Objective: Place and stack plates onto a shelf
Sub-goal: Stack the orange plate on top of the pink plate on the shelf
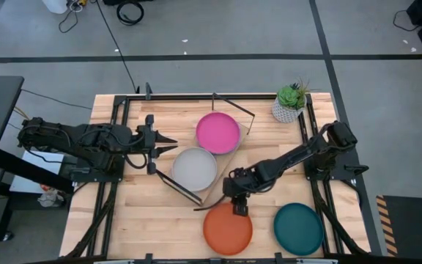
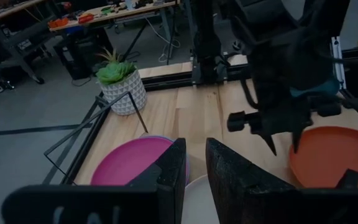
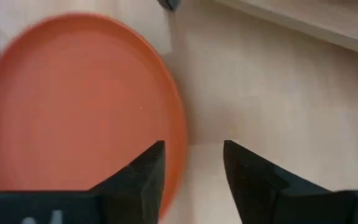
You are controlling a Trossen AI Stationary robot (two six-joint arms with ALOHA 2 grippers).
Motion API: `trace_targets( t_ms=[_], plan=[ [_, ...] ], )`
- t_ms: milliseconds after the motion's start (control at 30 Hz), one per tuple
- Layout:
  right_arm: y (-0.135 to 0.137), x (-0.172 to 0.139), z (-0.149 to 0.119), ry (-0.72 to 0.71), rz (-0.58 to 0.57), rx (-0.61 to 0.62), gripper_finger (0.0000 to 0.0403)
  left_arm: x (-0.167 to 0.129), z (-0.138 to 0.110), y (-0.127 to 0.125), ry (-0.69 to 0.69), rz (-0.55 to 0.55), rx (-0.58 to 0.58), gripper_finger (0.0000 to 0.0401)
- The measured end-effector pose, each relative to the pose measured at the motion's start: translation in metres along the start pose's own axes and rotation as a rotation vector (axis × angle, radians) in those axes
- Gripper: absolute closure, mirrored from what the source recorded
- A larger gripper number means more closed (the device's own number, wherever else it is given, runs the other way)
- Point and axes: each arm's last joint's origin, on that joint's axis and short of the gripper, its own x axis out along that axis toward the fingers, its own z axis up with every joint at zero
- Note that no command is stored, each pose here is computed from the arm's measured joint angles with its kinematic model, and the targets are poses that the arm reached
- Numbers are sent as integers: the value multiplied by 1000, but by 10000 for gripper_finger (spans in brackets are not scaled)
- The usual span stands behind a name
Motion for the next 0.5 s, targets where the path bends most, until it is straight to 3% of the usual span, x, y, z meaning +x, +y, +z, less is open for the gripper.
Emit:
trace_targets(
  t_ms=[200,500],
  plan=[
    [10,5,-14,-18,-43,52,206,0,0,0,0,0,0,333],
    [19,28,-28,11,-74,36,218,0,0,0,4,0,2,333]
  ],
)
